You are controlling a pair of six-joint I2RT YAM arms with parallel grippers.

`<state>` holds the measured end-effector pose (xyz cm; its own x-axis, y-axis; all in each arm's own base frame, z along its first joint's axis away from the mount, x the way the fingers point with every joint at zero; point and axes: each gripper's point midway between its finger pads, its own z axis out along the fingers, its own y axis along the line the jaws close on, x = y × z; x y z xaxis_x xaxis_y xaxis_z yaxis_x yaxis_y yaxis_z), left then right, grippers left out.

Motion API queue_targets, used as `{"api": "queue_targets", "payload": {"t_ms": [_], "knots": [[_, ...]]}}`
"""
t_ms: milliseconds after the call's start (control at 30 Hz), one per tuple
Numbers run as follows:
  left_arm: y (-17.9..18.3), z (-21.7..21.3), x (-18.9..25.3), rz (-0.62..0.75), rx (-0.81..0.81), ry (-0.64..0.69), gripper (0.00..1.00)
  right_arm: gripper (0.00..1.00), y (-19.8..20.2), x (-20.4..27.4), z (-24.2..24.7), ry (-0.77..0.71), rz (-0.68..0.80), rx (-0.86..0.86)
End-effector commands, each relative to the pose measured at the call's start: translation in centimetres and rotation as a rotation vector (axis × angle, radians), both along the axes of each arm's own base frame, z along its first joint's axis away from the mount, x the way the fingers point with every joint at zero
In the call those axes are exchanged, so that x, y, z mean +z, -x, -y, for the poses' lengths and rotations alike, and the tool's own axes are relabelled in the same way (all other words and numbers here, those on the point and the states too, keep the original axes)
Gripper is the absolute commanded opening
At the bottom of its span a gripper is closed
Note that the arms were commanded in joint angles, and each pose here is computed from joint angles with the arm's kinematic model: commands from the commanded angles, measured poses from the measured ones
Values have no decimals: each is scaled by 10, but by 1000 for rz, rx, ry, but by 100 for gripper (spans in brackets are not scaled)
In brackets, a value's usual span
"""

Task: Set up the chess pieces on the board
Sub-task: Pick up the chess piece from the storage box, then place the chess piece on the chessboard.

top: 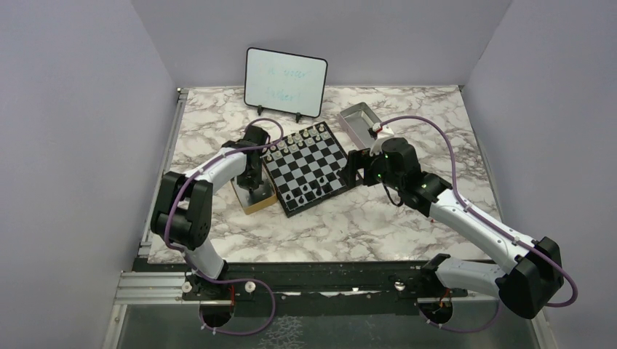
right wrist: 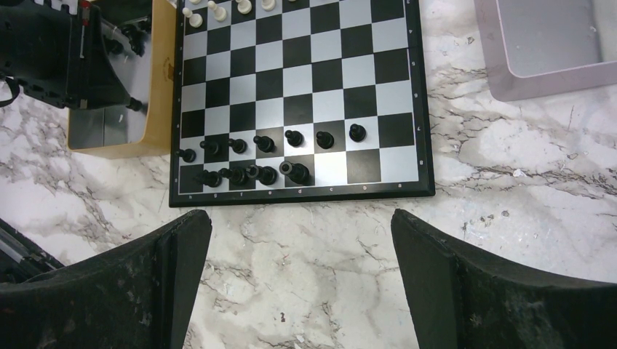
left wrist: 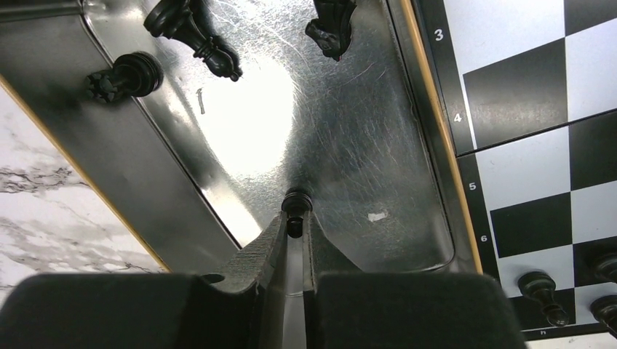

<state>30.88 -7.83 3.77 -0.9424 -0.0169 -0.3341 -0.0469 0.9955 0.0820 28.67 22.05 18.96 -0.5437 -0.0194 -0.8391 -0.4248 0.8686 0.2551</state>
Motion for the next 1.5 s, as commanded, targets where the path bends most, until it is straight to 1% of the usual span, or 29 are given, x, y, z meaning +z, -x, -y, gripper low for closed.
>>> {"api": "queue_targets", "payload": {"t_ms": [0,300,433,567,700,967,1200,1467], "knots": [[-10,-2,30,67,-5,4,11,100,-2,8,-3,0,25,10],[-15,8,78,151,-20,72,11,100,2,6,-5,-14,4,23],[-25,26,100,194,-45,151,11,100,4,4,-6,-23,-8,24],[-37,45,116,225,-80,181,11,100,8,4,-3,-16,-15,23],[-52,73,128,250,-136,207,12,100,12,13,2,-25,5,14],[-74,144,141,279,-239,259,12,100,20,33,12,-44,33,-6],[-94,205,153,314,-312,316,13,100,31,53,25,-91,90,-37],[-102,259,134,295,-366,338,13,100,39,66,41,-103,133,-80]]}}
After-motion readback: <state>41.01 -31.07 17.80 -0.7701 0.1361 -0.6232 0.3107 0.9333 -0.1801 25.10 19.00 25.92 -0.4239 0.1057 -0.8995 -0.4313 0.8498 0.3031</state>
